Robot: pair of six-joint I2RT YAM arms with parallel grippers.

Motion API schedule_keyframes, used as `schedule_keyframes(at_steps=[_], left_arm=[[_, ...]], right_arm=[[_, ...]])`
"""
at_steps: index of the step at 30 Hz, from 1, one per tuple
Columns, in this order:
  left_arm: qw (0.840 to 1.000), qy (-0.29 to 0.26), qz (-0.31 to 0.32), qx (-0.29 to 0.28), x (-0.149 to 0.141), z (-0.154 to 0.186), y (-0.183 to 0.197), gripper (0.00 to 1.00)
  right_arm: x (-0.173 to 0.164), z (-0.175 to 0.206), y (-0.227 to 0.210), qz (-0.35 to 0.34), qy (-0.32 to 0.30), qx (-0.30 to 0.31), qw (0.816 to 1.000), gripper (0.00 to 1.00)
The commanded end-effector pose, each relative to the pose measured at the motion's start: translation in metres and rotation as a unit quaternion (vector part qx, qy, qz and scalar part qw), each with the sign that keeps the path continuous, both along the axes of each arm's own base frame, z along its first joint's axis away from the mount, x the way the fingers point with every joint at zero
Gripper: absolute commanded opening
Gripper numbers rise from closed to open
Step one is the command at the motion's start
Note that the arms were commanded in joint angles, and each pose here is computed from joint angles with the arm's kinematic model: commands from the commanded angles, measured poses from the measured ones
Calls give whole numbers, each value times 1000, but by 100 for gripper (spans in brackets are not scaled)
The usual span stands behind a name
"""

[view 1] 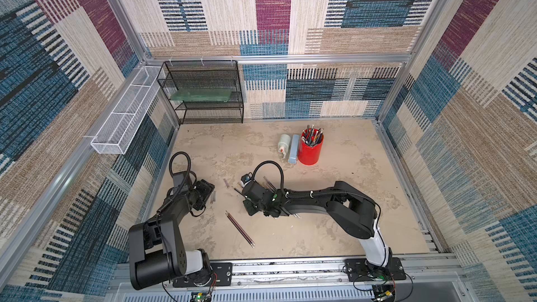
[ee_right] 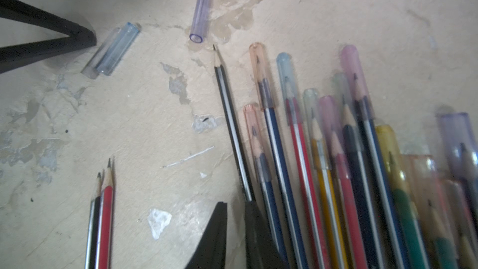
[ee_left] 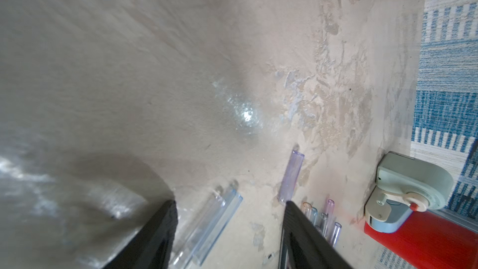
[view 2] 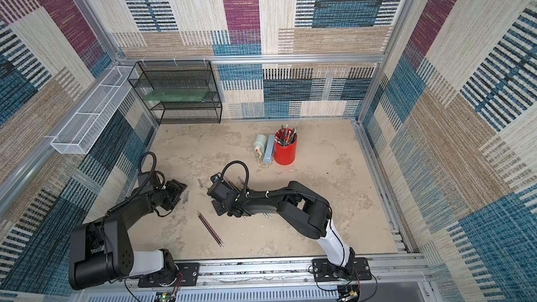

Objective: Remove the protective cover of the pencils
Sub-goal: Move the protective sleeve to the center of the board, then move the pencil to the center of the board.

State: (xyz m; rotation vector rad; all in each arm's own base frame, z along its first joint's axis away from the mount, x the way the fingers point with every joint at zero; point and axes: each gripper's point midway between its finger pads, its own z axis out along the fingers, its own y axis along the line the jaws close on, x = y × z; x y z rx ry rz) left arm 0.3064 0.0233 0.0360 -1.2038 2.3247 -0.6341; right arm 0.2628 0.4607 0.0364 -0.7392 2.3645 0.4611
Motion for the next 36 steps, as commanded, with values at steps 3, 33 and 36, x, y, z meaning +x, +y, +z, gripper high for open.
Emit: schedule_keyframes(at_steps=[3, 33, 36], left_arm=[[998, 50, -1, -47, -22, -16, -16, 70], [996, 41, -14, -78, -15, -15, -25, 71], [996, 40, -17, -80, -15, -15, -26, 71]], right_arm=[[4, 6, 1, -9, -6, 3, 1000, 20], [-9, -11, 5, -4, 16, -10, 1000, 18], [-13, -13, 7, -6, 19, -13, 1000, 17]])
